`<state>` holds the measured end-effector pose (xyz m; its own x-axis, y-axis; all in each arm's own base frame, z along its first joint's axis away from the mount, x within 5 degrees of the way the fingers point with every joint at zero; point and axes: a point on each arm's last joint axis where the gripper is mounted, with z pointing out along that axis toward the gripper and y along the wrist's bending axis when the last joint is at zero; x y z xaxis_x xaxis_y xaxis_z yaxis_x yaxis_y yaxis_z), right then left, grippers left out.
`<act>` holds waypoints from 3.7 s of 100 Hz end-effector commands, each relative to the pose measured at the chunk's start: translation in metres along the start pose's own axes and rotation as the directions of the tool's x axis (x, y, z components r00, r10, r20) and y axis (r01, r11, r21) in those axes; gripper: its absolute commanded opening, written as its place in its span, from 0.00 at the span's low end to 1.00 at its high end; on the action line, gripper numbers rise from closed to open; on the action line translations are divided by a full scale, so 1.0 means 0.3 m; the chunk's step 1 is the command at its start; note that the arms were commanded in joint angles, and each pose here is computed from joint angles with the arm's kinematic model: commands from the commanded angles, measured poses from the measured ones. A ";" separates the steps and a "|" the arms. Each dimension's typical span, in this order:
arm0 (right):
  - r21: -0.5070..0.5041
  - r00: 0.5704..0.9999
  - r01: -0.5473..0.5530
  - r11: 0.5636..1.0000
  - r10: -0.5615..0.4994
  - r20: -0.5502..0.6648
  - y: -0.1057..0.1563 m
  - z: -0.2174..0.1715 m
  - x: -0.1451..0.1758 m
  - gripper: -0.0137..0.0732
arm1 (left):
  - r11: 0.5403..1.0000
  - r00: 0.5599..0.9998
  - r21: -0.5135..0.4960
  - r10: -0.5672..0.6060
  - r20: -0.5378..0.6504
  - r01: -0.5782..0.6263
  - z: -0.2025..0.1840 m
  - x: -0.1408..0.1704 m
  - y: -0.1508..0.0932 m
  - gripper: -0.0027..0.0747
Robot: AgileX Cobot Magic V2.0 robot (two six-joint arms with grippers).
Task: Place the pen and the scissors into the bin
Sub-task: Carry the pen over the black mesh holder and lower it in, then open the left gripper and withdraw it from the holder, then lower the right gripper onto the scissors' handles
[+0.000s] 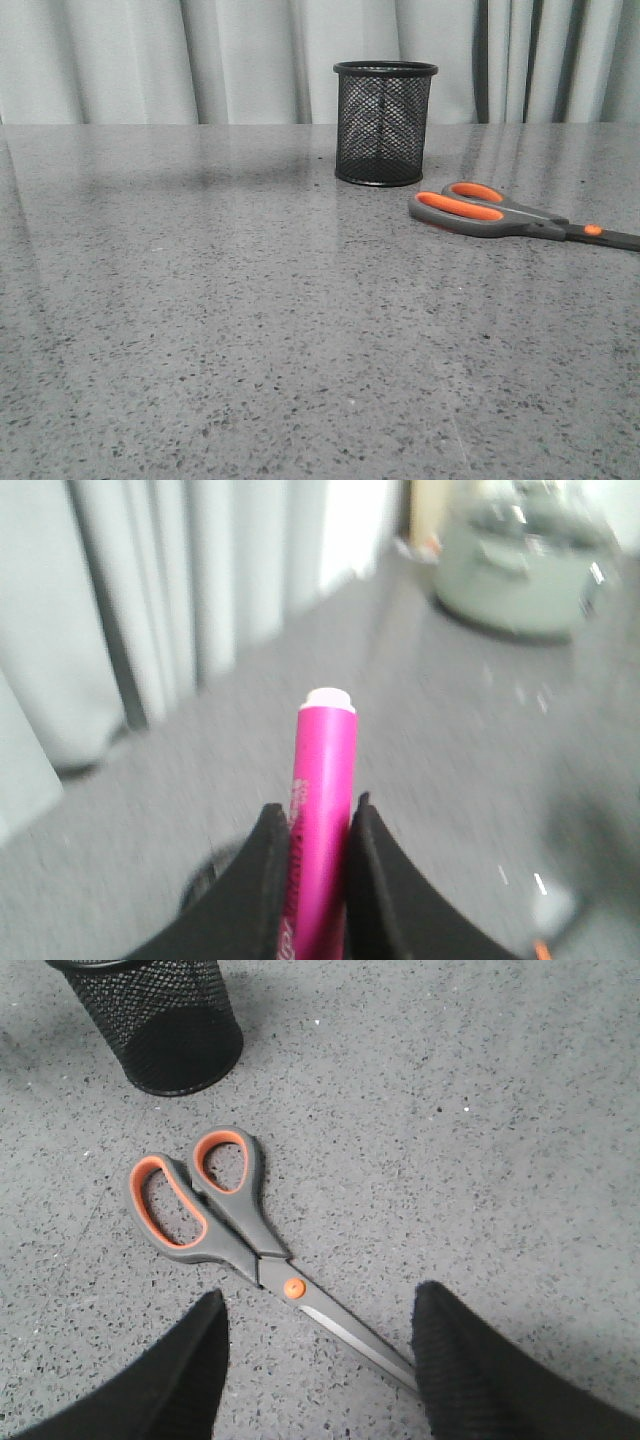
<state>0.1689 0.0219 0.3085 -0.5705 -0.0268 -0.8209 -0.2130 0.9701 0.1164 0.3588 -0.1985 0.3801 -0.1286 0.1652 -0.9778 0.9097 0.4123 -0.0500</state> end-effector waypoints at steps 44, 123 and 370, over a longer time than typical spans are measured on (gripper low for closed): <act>0.031 0.995 0.009 0.999 -0.012 0.095 -0.007 -0.021 -0.051 0.58 | 0.994 0.961 -0.048 -0.087 0.263 0.103 0.268 -0.022 -0.042 0.01; 0.029 0.996 0.011 1.000 -0.014 0.092 -0.006 -0.021 -0.050 0.58 | 0.999 0.990 0.028 0.040 0.132 -0.044 0.364 0.101 0.019 0.36; -0.360 0.672 0.550 0.753 -0.656 -0.343 0.112 0.466 -0.175 0.58 | 0.838 0.989 -0.535 -0.035 0.142 0.107 -0.701 0.194 -0.333 0.01</act>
<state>0.2967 0.0888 0.2620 -0.5564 -0.7422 -0.3735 -0.7719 0.6281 -0.0984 0.1798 -0.0401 0.3566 -0.1482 0.0718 -0.9864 0.5357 0.8442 -0.0190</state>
